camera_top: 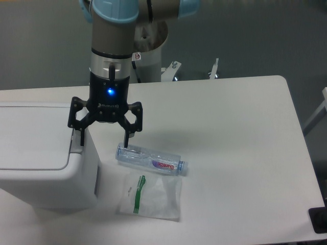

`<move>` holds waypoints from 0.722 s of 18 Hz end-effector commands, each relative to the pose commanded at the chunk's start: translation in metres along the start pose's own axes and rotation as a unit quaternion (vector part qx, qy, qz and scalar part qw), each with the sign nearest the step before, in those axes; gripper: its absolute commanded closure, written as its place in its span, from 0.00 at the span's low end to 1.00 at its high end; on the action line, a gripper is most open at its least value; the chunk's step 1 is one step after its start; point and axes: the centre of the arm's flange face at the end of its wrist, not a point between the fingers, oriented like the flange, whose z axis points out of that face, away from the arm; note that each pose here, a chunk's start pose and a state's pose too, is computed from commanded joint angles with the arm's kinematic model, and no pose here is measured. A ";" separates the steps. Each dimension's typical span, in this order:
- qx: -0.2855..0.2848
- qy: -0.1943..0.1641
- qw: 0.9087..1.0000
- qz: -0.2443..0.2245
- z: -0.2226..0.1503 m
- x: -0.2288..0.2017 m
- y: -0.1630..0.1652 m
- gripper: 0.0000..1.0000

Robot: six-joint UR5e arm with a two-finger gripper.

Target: Open the trash can

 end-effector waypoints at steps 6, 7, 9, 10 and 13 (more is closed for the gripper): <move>-0.005 0.001 1.000 0.000 0.005 0.001 0.004 0.00; -0.005 0.001 1.000 0.000 0.005 0.001 0.004 0.00; -0.007 0.001 1.000 0.000 0.007 0.000 0.004 0.00; -0.006 0.001 1.000 0.001 0.006 0.000 0.003 0.00; -0.008 0.001 1.000 0.000 0.009 -0.001 0.004 0.00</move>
